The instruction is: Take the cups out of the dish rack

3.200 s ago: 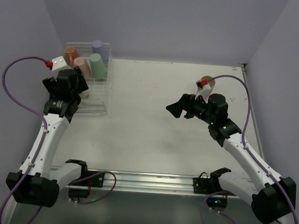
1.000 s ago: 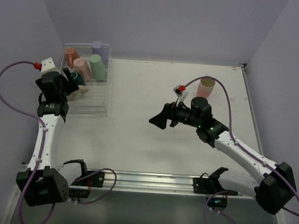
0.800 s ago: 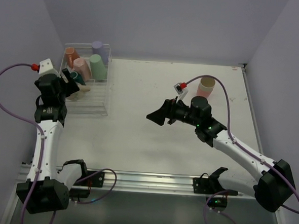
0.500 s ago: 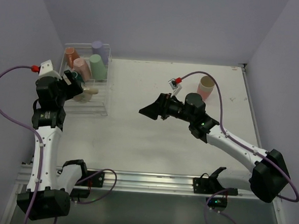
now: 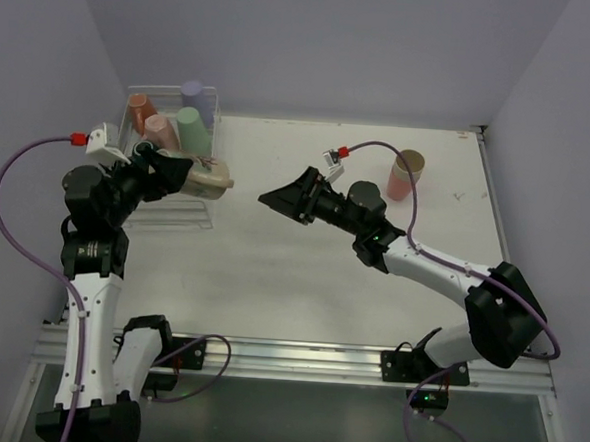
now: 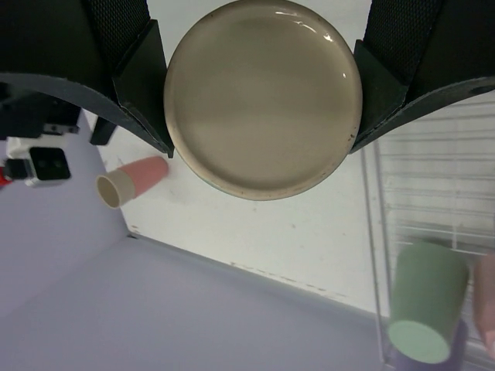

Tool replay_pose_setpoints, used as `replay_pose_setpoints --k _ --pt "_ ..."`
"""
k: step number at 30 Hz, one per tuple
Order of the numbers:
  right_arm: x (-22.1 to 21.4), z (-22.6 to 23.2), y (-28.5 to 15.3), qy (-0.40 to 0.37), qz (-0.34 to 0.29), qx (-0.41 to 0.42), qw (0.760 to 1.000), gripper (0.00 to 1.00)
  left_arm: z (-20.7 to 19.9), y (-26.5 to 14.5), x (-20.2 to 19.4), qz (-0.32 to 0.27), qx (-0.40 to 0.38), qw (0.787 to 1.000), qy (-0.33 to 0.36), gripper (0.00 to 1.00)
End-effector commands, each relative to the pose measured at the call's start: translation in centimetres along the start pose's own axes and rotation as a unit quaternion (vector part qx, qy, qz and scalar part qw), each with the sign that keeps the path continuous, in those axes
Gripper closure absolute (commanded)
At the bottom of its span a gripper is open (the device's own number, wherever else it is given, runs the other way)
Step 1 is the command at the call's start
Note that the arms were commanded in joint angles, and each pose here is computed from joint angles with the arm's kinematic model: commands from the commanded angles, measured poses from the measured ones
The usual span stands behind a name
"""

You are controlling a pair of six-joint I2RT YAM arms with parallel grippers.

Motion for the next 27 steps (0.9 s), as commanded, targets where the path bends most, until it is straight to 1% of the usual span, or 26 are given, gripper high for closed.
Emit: replay_pose_setpoints --k 1,2,4,5,10,14,15,16,18,19,21,23,24,26,27 --pt "2.0 4.7 1.3 0.012 -0.037 0.08 0.996 0.07 -5.4 -1.8 3.7 -0.078 -0.132 0.988 0.0 0.99" --pt "2.1 4.9 1.3 0.026 -0.037 0.089 0.995 0.07 -5.9 -1.9 3.4 -0.076 -0.149 0.986 -0.001 0.99" --pt "2.3 5.0 1.4 0.031 -0.044 0.097 0.994 0.06 -6.6 -2.5 3.1 -0.074 -0.166 0.983 -0.007 0.99" --pt "2.4 5.2 1.4 0.03 -0.048 0.101 0.993 0.06 -7.0 -2.7 3.2 -0.082 -0.179 0.98 0.0 0.99" --pt "2.6 5.9 1.6 0.06 -0.046 0.13 0.989 0.07 -8.8 -3.9 2.6 -0.078 -0.233 0.969 -0.012 0.99" --pt "1.6 6.8 1.8 0.073 -0.005 0.157 0.985 0.11 -9.6 -4.5 2.2 -0.074 -0.254 0.964 -0.015 0.98" --pt "1.2 7.0 1.6 0.074 0.008 0.166 0.983 0.12 -9.7 -4.6 2.1 -0.073 -0.259 0.963 -0.017 0.98" --pt "1.1 7.7 1.4 0.07 0.013 0.185 0.98 0.17 -9.9 -4.7 1.8 -0.069 -0.267 0.961 -0.021 0.98" --pt "0.7 7.9 1.5 0.081 0.031 0.192 0.978 0.19 -10.1 -4.8 1.6 -0.067 -0.275 0.959 -0.025 0.98" --pt "0.2 8.9 1.2 0.072 0.051 0.212 0.973 0.23 -10.3 -4.9 1.3 -0.063 -0.283 0.956 -0.03 0.98" --pt "-0.4 9.4 1.2 0.069 0.067 0.22 0.971 0.29 -10.4 -5.0 1.2 -0.062 -0.285 0.956 -0.032 0.98" --pt "-0.9 9.9 1.1 0.065 0.082 0.222 0.969 0.32 -10.2 -4.9 0.9 -0.06 -0.283 0.957 -0.034 0.98" --pt "-1.2 10.0 1.1 0.067 0.086 0.225 0.968 0.34 -10.2 -4.8 0.8 -0.06 -0.282 0.957 -0.034 0.97" --pt "-1.6 10.4 0.8 0.068 0.092 0.234 0.965 0.35 -10.1 -4.7 0.6 -0.059 -0.282 0.957 -0.037 0.97" --pt "-1.9 10.5 0.7 0.073 0.099 0.235 0.964 0.41 -10.1 -4.7 0.5 -0.058 -0.284 0.956 -0.038 0.97"
Point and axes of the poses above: each gripper's point midway between its finger pads, its own y axis out along the fingers, its own z axis along the line the jaws close on, x = y × z, the point moved 2 cm from there along -y, back along the fingers, and after that the axes turned 13 degrees about y, right-handed, at the moved point
